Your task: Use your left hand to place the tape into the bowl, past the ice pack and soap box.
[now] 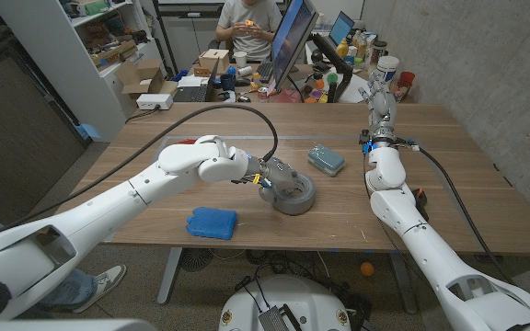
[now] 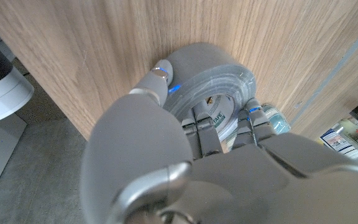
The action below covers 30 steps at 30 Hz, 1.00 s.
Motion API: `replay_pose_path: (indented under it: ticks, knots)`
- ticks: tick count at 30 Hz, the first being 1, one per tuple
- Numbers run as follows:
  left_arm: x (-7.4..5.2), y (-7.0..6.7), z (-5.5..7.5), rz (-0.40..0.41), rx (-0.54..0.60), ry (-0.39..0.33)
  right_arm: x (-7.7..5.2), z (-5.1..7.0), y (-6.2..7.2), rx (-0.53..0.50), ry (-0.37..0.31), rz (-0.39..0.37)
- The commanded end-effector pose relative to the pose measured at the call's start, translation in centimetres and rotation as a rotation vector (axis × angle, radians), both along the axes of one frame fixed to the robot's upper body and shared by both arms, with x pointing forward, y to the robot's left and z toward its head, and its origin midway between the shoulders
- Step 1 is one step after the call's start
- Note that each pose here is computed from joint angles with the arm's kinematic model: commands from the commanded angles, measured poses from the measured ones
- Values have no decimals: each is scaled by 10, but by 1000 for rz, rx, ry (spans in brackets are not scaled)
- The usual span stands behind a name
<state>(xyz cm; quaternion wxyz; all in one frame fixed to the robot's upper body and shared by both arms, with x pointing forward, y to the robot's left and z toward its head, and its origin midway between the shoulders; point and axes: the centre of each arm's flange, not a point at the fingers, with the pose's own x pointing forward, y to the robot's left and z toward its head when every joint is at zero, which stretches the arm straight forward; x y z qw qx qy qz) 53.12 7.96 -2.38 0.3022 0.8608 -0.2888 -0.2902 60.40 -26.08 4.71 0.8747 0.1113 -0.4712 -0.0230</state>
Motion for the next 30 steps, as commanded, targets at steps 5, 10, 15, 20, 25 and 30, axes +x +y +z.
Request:
replay_pose_path:
  ticks: [5,10,15,20,25,30]
  knots:
    - [3,2,12,29,-52,-8,1,-1,0,0,13,-3]
    - [3,3,13,34,-42,-6,1,-2,0,0,18,-5]
    - [4,4,14,39,-35,-10,0,-1,1,-7,19,-8]
    - [4,5,17,42,-35,-16,-1,-1,2,-8,23,-9]
    - [3,6,21,41,-40,-23,-2,0,3,-12,21,-11]
    - [3,7,24,51,-42,-29,-2,2,4,-18,20,-8]
